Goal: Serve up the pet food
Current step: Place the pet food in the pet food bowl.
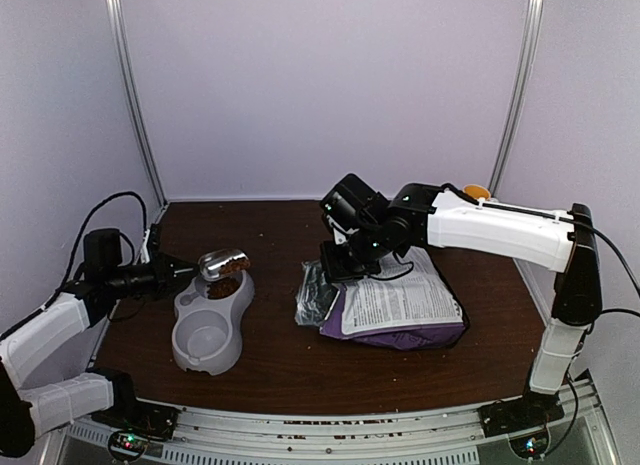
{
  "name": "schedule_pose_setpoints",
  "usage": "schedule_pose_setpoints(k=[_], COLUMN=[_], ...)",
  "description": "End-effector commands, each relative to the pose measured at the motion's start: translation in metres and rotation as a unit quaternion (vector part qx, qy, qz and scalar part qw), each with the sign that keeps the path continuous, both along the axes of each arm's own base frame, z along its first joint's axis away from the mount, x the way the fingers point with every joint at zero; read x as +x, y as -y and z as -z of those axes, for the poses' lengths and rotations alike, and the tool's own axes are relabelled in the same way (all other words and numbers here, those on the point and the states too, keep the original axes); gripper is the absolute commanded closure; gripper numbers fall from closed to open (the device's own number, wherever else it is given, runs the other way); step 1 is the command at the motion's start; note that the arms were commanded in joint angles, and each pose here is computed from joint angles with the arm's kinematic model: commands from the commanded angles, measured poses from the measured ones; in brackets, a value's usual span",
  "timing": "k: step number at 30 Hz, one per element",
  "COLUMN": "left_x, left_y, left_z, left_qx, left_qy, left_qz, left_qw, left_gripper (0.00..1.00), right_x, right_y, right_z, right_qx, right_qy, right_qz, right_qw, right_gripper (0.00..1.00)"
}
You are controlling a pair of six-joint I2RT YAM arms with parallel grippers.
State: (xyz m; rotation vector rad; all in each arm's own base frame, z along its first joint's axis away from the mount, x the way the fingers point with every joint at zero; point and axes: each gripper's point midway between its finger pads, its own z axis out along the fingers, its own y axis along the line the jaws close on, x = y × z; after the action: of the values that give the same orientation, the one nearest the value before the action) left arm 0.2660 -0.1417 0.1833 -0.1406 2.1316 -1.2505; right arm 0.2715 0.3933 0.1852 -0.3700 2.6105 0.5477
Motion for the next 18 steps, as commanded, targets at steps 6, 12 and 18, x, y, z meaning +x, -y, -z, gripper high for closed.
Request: schedule_pose_setpoints(k=[6,12,18], left_x=[0.001,0.001,-0.001], left_y=[-0.032,-0.047,-0.058], left_z=[-0.003,0.001,0.012], left_qx=[0.002,0.003,0.014], left_qy=[0.014,0.007,-0.006], left_qz=[-0.035,-0.06,-0.079], left_qw=[0.999,0.998,0.997], left_gripper=[1.0,1.0,1.0], right_x=[0.008,0.008,0.008], right_y=[0.0,-0.001,0.0], right_z=[-0.018,-0.019,-0.02], right_qx=[0.028,0.029,0.029], right_qy=[0.019,0.018,0.019], right_qz=[0.01,0.008,0.009], right_qw=[0.999,0.999,0.999], right_gripper=[1.0,1.0,1.0])
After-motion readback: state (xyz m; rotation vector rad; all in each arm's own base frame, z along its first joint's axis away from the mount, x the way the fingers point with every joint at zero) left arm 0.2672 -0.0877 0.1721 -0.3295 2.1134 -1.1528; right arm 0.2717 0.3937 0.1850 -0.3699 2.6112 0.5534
